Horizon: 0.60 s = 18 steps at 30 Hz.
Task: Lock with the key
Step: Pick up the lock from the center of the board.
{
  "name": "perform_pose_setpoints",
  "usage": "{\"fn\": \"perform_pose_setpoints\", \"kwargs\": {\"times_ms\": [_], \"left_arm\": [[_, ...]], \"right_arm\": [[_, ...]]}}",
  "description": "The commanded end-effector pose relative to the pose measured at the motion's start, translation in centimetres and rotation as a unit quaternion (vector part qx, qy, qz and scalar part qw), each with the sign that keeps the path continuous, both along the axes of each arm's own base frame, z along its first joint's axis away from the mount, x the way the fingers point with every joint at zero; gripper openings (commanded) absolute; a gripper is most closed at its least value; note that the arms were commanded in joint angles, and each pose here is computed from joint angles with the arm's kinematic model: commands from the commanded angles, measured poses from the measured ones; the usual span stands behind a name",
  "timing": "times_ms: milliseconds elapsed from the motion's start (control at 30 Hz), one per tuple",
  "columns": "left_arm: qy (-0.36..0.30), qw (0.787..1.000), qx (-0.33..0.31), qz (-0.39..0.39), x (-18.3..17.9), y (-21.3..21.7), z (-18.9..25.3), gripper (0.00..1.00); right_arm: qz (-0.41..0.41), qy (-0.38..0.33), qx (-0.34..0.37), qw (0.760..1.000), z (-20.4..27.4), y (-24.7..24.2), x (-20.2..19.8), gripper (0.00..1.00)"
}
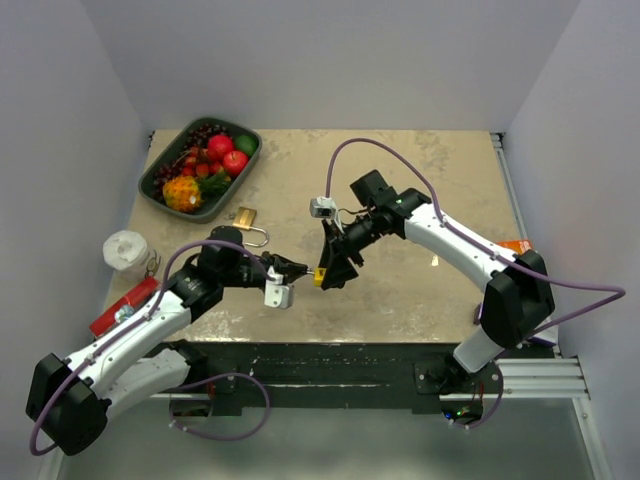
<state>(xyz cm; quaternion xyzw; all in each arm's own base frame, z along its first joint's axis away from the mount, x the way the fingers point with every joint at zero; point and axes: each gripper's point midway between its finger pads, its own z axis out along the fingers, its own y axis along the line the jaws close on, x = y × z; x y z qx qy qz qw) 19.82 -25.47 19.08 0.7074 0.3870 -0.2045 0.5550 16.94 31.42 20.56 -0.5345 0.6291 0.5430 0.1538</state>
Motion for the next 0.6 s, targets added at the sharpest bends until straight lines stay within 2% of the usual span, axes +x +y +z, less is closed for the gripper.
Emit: {"fn": "perform_pose_setpoints", "kwargs": {"times_ms": [0, 33, 67, 100, 133, 233, 300, 433, 567], "left_arm": [[-0.027, 0.999, -0.027, 0.005, 0.8, -0.8, 2.5, 0.07], [-0.022, 0.999, -0.030, 0.011, 0.9, -0.7, 2.6, 0.01], [-0.020, 0.999, -0.032, 0.014, 0.9, -0.7, 2.7, 0.00], [-0.016, 0.999, -0.033, 0.023, 1.1, -0.6, 2.8, 0.00], [-0.011, 0.999, -0.036, 0.028, 1.1, -0.5, 3.0, 0.00], [0.005, 0.999, -0.037, 0.037, 0.8, -0.2, 3.2, 0.00], [0.020, 0.999, -0.032, 0.034, 0.3, 0.0, 3.0, 0.00], [0.065, 0.997, -0.037, 0.037, -0.5, 0.3, 3.2, 0.00], [0.130, 0.990, -0.045, 0.036, -1.2, 0.2, 3.9, 0.00]], "right_arm": [[0.017, -0.004, 0.044, 0.999, 2.5, 0.4, -0.9, 0.00], [0.015, -0.005, 0.043, 0.999, 2.6, 0.4, -0.8, 0.00], [0.011, -0.001, 0.039, 0.999, 2.5, 0.4, -0.7, 0.00], [0.009, -0.001, 0.036, 0.999, 2.5, 0.4, -0.7, 0.08], [0.004, -0.004, 0.031, 1.000, 2.3, 0.4, -0.5, 0.40], [-0.007, -0.018, 0.022, 1.000, 2.4, 0.0, -0.4, 0.81], [-0.025, -0.048, 0.014, 0.998, 2.7, -0.3, 0.2, 0.89], [-0.076, -0.108, 0.006, 0.991, 4.1, -1.8, 2.5, 0.97], [-0.144, -0.189, -0.005, 0.971, 5.8, -4.0, 5.6, 0.99]]}}
